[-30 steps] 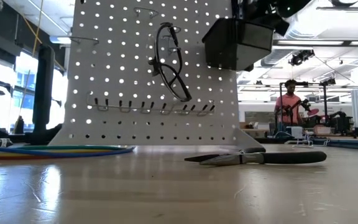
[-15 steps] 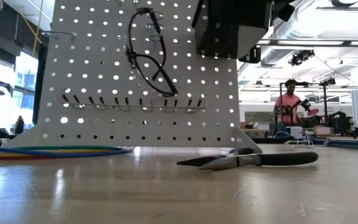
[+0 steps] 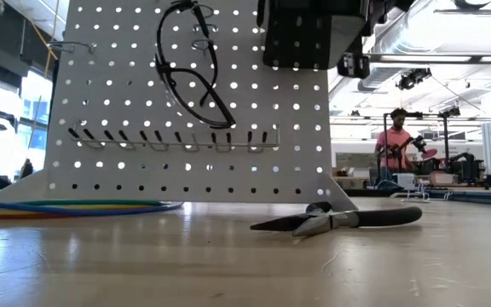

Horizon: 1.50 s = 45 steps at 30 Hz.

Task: Hang tools onto peg board
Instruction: Adjust the peg board

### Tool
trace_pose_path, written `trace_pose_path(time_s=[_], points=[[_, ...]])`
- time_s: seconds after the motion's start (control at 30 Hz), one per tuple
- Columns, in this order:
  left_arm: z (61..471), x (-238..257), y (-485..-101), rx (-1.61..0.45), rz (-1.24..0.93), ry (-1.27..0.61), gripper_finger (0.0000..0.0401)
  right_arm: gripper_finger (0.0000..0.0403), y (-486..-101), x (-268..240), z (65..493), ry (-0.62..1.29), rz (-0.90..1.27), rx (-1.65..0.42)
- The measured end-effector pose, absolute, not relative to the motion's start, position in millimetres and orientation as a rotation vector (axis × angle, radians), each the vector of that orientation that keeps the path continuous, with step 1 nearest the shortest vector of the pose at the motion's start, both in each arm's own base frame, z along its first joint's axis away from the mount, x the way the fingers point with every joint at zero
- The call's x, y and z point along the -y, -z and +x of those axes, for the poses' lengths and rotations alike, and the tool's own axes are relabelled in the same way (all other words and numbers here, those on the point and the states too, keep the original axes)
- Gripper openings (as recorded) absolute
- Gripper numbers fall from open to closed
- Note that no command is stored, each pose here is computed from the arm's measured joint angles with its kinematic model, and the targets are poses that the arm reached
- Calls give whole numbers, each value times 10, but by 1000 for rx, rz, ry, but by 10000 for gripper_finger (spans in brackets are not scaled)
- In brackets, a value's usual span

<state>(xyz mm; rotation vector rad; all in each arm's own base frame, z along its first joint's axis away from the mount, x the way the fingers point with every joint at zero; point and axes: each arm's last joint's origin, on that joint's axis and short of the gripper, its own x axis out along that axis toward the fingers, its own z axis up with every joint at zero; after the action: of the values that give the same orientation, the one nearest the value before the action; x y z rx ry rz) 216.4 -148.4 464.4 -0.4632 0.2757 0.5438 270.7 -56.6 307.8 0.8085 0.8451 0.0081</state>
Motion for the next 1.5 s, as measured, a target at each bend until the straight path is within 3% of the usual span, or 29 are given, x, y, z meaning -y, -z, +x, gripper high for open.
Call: trace_pose_path(time_s=[0.3, 0.53, 0.67, 0.83, 0.97, 1.1, 1.5], points=[[1887, 1340, -4839, -268, -494, -460, 145, 0, -3495, 588, 2130, 198, 725, -701], [1717, 1373, -4898, -307, -495, -351, 145, 5, -3468, 232, 1780, 192, 771, -933], [1729, 1477, -4859, -315, -507, -338, 145, 41, -3285, -106, 1652, 145, 674, -1181], [1833, 1596, -4772, -321, -539, -364, 145, 124, -2939, -504, 1563, 153, 659, -1328], [1931, 1664, -4698, -321, -576, -396, 145, 197, -2598, -747, 1419, 216, 686, -1464], [1985, 1666, -4675, -310, -627, -422, 145, 245, -2353, -832, 1289, 398, 773, -1536], [2017, 1660, -4653, -408, -600, -358, 145, 255, -2243, -970, 1141, 829, 1065, -1421]])
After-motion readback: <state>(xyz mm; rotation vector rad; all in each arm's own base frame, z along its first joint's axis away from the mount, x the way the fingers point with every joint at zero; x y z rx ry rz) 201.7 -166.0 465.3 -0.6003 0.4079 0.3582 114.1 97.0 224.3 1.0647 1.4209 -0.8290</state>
